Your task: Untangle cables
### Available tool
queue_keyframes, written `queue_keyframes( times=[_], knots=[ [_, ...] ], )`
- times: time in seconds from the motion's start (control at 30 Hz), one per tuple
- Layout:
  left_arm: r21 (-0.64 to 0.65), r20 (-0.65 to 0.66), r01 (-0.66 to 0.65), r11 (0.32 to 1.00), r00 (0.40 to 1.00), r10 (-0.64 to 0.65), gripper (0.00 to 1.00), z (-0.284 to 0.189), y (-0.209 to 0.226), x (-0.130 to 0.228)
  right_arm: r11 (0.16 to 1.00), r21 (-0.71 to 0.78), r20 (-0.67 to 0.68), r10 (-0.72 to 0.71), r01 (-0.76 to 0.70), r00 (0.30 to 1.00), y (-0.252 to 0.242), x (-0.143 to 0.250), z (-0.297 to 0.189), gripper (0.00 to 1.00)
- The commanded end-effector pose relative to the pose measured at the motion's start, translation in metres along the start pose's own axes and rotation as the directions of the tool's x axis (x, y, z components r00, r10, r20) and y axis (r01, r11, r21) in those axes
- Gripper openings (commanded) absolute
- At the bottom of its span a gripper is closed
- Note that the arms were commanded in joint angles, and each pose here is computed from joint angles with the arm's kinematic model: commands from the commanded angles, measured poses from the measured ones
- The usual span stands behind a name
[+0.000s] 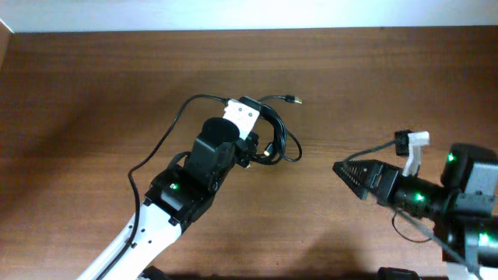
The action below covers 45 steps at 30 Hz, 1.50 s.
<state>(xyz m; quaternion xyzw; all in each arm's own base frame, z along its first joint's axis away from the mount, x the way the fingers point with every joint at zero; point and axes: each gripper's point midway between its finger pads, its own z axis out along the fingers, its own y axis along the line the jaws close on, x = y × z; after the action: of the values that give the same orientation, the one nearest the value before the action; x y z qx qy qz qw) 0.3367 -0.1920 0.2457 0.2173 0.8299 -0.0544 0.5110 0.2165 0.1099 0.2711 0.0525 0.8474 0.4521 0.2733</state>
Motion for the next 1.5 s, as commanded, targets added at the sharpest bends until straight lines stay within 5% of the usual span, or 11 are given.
queue_keyframes(
  times=[0.0, 0.23, 0.33, 0.4, 0.53, 0.67, 0.77, 0.93, 1.27, 1.4, 1.47],
  knots=[
    [-0.1, 0.061, 0.087, 0.991, 0.995, -0.082, 0.0, -0.011, 0.02, -0.019, 0.987, -0.152, -0.084, 0.033, -0.045, 0.996, 0.024, 0.004, 0.003, 0.99],
    [0.188, 0.044, 0.102, 0.977, 0.993, -0.112, 0.0, -0.012, -0.03, -0.021, 0.981, -0.181, -0.114, 0.052, -0.072, 0.992, 0.026, 0.004, 0.005, 0.99],
    [0.296, 0.073, -0.046, 0.954, 0.997, 0.025, 0.0, -0.017, -0.049, -0.021, 0.983, -0.171, -0.108, 0.048, -0.066, 0.993, 0.024, 0.003, 0.006, 0.99],
    [0.448, 0.145, -0.184, 0.875, 0.98, 0.132, 0.0, -0.03, -0.078, -0.022, 0.985, -0.168, -0.102, 0.019, -0.036, 0.995, 0.023, 0.003, 0.006, 0.99],
    [0.625, 0.22, -0.21, 0.752, 0.972, 0.089, 0.0, -0.051, -0.102, -0.031, 0.983, -0.178, -0.091, -0.051, 0.034, 0.995, 0.023, 0.004, 0.006, 0.95],
    [0.706, 0.307, -0.257, 0.661, 0.951, 0.042, 0.0, -0.066, -0.089, -0.044, 0.984, -0.177, -0.103, -0.038, 0.019, 0.994, 0.023, 0.007, 0.006, 0.88],
    [0.679, 0.316, -0.247, 0.691, 0.948, 0.028, 0.0, -0.061, -0.07, -0.048, 0.943, -0.318, -0.112, -0.142, 0.1, 0.983, 0.045, 0.014, -0.001, 0.86],
    [0.775, 0.467, -0.422, 0.471, 0.884, 0.023, 0.0, -0.102, -0.098, -0.051, 0.939, -0.323, -0.107, -0.157, 0.115, 0.982, 0.045, 0.015, -0.001, 0.85],
    [0.807, 0.37, -0.333, 0.487, 0.929, 0.022, 0.0, -0.092, -0.098, -0.038, 0.939, -0.324, -0.108, -0.157, 0.115, 0.982, 0.045, 0.015, -0.001, 0.71],
    [0.635, 0.195, -0.102, 0.765, 0.98, -0.03, 0.0, -0.043, -0.076, -0.043, 0.939, -0.324, -0.108, -0.157, 0.115, 0.982, 0.045, 0.015, -0.001, 0.71],
    [0.588, 0.246, -0.136, 0.798, 0.969, -0.017, 0.0, -0.043, -0.088, -0.055, 0.939, -0.323, -0.108, -0.157, 0.115, 0.982, 0.045, 0.015, -0.001, 0.71]
  ],
)
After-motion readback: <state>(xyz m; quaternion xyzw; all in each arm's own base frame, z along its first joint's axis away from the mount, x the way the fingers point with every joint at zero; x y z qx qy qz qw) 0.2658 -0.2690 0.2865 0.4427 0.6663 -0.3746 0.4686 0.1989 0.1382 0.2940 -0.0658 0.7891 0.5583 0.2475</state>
